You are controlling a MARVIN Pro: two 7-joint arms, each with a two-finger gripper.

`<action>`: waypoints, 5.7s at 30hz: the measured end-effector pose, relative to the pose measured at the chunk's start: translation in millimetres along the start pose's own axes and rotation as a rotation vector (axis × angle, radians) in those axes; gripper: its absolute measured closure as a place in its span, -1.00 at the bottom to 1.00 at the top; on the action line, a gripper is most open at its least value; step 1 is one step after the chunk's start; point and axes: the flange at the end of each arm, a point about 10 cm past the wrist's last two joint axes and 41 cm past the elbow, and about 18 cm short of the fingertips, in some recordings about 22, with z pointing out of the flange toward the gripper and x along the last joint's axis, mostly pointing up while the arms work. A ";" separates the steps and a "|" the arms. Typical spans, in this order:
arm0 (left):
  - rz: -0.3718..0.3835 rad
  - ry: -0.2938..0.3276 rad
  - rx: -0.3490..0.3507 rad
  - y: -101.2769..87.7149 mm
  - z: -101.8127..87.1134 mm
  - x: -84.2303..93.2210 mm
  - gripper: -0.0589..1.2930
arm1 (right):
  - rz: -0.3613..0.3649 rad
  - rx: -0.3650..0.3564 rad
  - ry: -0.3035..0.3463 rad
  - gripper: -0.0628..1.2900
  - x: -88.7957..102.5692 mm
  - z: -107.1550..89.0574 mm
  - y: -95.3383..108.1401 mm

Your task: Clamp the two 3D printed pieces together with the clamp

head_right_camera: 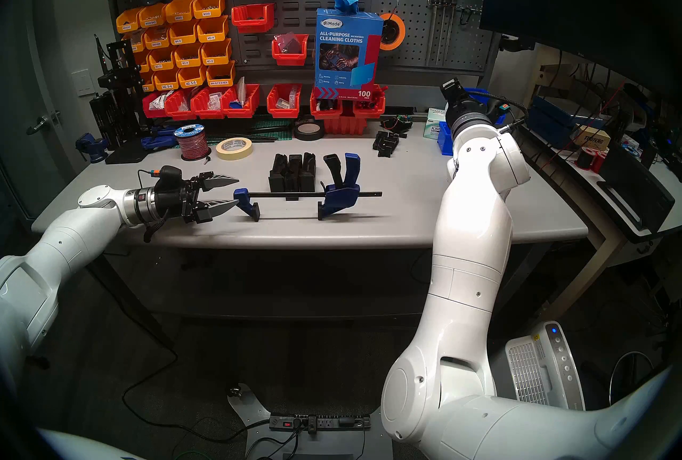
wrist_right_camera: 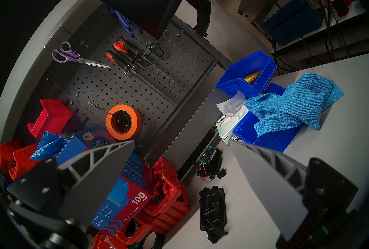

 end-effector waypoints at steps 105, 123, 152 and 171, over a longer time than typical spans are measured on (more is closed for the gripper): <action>-0.041 0.077 -0.026 2.6 8.0 2.5 0.80 | 0.000 0.000 -0.001 -0.92 -0.1 0.0 0.0; -0.049 0.084 -0.039 7.4 7.9 1.9 0.80 | 0.000 0.000 -0.001 -0.92 -0.1 0.0 0.1; -0.063 0.084 -0.041 9.2 6.5 -0.6 0.80 | 0.000 0.000 -0.001 -0.92 -0.2 0.0 0.0; -0.060 0.084 -0.041 9.3 6.5 -0.4 0.80 | 0.000 0.000 -0.001 -0.92 -0.1 0.0 0.1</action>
